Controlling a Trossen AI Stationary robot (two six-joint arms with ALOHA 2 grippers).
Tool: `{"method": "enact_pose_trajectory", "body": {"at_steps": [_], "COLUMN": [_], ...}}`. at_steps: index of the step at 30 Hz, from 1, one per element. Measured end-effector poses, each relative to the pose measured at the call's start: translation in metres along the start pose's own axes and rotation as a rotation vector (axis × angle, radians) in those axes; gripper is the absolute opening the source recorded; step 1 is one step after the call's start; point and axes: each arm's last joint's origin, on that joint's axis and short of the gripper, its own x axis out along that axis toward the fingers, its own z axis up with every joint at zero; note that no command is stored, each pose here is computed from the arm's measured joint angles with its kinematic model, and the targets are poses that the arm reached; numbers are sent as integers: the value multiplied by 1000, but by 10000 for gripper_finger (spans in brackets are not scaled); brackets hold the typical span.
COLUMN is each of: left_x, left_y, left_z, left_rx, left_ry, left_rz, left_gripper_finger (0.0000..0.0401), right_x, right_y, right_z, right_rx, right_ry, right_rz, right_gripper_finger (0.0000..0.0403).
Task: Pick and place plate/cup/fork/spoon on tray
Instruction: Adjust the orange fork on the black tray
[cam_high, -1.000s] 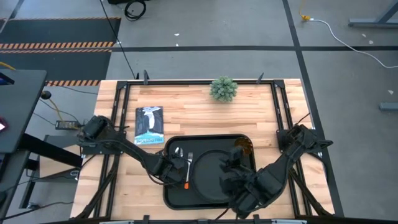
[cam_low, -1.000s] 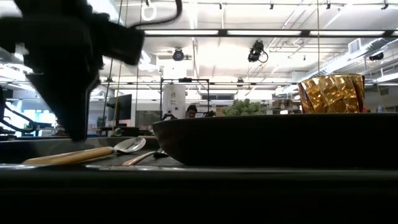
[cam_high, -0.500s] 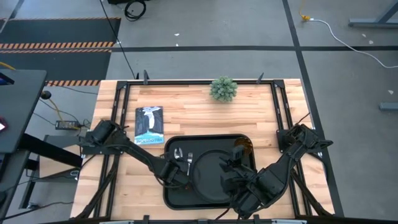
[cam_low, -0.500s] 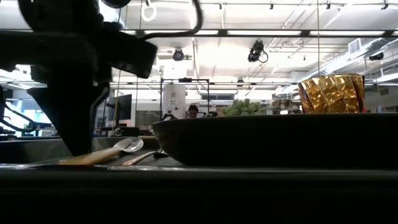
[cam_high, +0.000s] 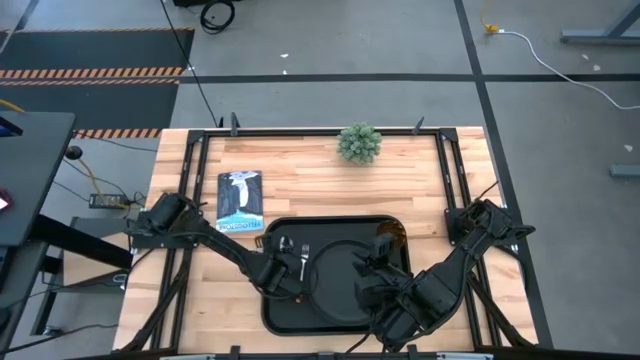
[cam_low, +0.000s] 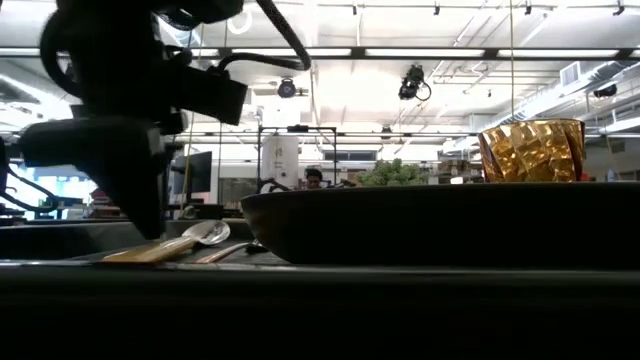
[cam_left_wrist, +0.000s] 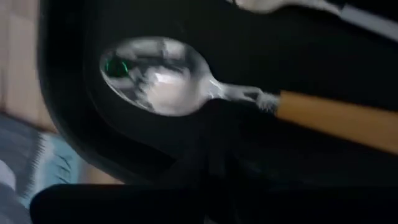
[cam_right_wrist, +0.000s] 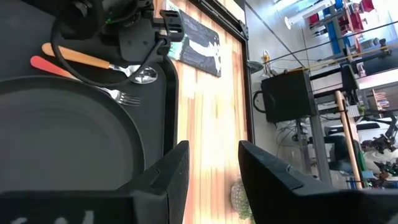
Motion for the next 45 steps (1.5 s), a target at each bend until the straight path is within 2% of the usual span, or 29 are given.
{"method": "enact_pose_trajectory", "body": {"at_steps": [8, 12, 18, 25, 28, 32, 37, 41, 45], "left_x": [-1, -1, -25, -41, -34, -24, -22, -19, -17], "left_y": [-7, -9, -2, -20, -28, -31, -34, -29, -25], "left_z": [10, 12, 17, 19, 17, 15, 18, 25, 32], "left_rx": [41, 48, 23, 171, 195, 240, 304, 278, 271], "left_ry": [-130, -154, -221, -355, -325, -294, -350, -331, -336], "left_rz": [-29, -44, -68, -157, -201, -175, -143, -178, -200], "left_gripper_finger": [55, 55, 55, 57, 79, 138, 195, 211, 208], "right_x": [-2, -3, -3, -3, -3, -5, -4, -5, -5], "right_y": [2, 2, 2, 2, 2, 4, 4, 4, 5], "right_z": [0, -1, -1, 0, 0, 0, 0, 1, 2], "right_rx": [4, 2, 1, 3, 8, 9, 13, 18, 20], "right_ry": [-6, -7, -7, -12, -13, -19, -22, -29, -31], "right_rz": [4, 5, 5, 2, 2, 5, 4, 7, 8], "right_gripper_finger": [145, 145, 145, 145, 145, 145, 145, 145, 145]}}
